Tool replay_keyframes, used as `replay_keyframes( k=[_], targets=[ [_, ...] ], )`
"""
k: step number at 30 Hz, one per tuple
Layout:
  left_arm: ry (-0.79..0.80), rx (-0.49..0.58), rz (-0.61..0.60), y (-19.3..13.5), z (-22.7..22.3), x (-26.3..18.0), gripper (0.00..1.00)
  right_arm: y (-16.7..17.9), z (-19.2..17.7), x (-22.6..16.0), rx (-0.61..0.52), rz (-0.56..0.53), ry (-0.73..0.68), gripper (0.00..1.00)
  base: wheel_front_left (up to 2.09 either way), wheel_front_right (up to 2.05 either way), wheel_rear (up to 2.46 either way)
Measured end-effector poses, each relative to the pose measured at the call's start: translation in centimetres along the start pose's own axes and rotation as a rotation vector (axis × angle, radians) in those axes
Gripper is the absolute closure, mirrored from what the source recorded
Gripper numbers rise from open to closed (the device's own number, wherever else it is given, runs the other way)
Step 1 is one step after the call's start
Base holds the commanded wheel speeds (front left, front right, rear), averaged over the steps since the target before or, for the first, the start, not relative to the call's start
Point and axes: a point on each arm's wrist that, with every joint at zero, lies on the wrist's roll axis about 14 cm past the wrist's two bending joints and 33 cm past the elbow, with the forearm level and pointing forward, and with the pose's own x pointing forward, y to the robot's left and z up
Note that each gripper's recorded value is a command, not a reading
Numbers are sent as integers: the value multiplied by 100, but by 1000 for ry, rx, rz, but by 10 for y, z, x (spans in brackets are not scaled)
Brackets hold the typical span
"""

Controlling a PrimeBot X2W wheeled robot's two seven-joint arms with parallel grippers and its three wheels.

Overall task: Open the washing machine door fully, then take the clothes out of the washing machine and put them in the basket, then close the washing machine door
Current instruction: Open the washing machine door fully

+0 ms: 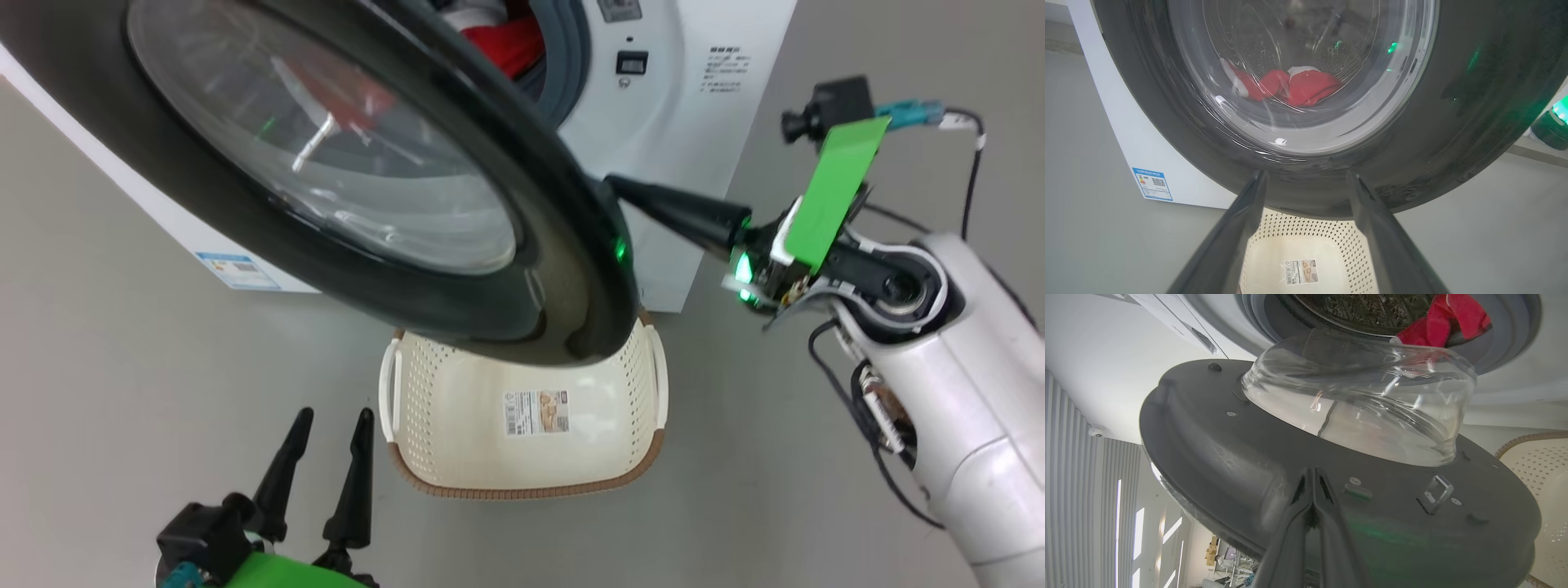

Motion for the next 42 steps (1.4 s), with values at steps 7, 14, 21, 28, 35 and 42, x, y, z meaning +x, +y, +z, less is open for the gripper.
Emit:
replay_keyframes(
  k=[7,14,21,28,35,42],
  targets=[
    [-10,-8,-6,-3,3,-13,0,9,-30,-6,3,12,54,100,0,0,0],
    [-23,-9,-10,-4,7,-14,0,12,-45,-9,-10,18,80,100,0,0,0],
    [-28,-10,-13,-5,8,-14,0,13,-42,-10,-19,16,63,100,0,0,0],
    [-23,-10,-18,-6,7,-13,0,5,-30,-13,-52,-24,0,100,0,0,0],
    [-28,-11,-32,-11,8,-12,0,-14,-23,-29,-52,-90,-88,100,0,0,0],
    [-32,-8,-44,-14,9,-14,0,-39,-30,-57,-10,-155,-163,70,0,0,0]
  ],
)
